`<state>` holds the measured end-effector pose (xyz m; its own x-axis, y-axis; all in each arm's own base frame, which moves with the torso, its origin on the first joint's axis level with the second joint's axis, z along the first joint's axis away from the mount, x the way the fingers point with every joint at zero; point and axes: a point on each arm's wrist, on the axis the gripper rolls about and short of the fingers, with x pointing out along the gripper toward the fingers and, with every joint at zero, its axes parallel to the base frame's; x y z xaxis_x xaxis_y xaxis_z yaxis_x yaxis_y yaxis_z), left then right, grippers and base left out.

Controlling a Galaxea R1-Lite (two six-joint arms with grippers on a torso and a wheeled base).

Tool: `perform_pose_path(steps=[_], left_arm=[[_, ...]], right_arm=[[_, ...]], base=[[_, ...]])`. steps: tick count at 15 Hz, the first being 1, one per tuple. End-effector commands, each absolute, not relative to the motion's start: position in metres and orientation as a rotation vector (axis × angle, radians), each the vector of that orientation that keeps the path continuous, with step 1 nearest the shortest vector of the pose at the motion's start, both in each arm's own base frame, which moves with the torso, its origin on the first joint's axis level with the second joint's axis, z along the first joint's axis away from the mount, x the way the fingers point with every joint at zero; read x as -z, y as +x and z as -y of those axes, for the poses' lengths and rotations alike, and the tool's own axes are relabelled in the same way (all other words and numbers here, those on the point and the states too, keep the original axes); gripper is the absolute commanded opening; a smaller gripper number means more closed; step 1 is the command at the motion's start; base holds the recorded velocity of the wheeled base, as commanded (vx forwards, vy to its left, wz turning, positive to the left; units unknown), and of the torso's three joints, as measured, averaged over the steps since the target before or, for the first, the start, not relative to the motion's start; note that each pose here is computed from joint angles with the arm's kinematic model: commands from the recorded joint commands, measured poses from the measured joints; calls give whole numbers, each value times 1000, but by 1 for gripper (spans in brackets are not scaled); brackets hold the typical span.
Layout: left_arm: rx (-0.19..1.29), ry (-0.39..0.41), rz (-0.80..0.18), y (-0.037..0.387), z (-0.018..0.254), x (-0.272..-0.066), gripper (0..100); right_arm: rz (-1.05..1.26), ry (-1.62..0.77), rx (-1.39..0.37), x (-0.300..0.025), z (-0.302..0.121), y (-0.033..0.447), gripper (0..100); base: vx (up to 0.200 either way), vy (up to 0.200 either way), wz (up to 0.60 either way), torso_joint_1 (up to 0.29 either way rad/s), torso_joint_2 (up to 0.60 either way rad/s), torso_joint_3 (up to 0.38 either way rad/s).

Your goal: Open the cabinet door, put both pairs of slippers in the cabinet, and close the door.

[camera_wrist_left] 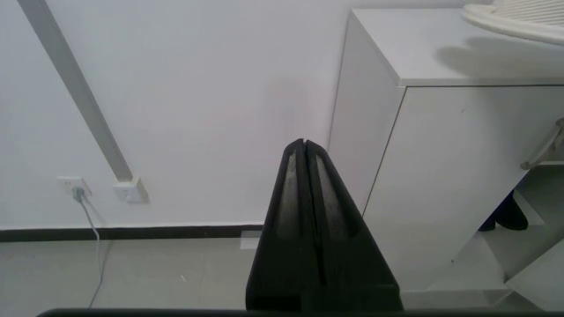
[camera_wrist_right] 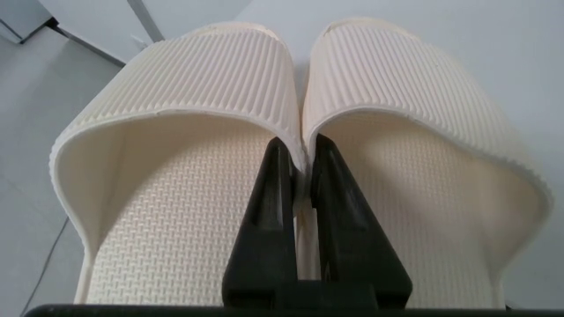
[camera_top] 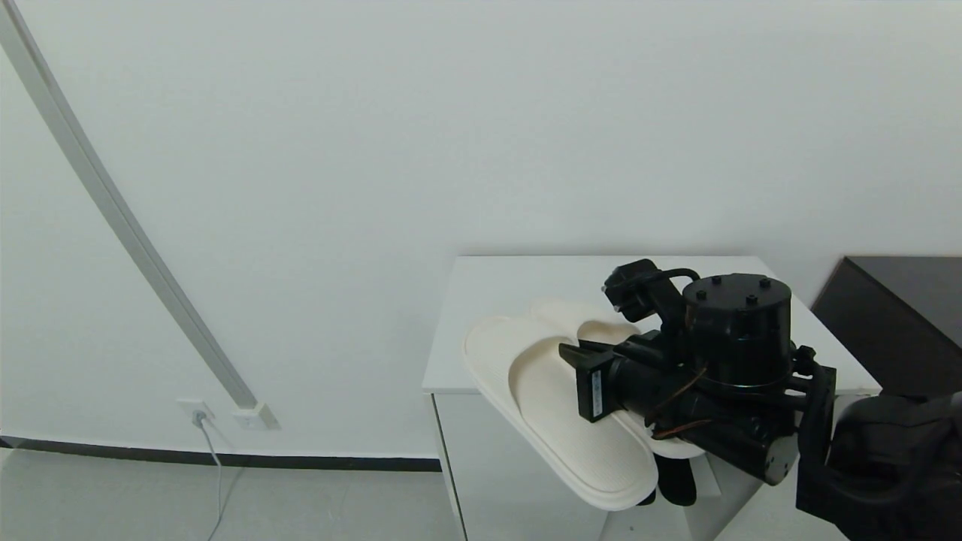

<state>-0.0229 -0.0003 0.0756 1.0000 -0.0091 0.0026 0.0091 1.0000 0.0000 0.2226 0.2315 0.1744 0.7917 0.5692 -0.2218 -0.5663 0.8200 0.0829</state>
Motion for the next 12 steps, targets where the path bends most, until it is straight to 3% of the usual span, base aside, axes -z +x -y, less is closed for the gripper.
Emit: perform_pose_path(steps=[1, 2, 12], left_arm=[[9, 0, 2, -23, 0, -76, 0], [8, 0, 2, -23, 0, -76, 0], [9, -2, 2, -23, 0, -76, 0]], right_arm=[[-243, 12, -611, -174, -232, 222, 0], [-244, 11, -611, -174, -232, 222, 0], [-238, 13, -621, -176, -231, 217, 0]], base=[[0, 0, 0, 0, 0, 0], [0, 0, 0, 0, 0, 0], [-200, 0, 0, -1, 2, 2]])
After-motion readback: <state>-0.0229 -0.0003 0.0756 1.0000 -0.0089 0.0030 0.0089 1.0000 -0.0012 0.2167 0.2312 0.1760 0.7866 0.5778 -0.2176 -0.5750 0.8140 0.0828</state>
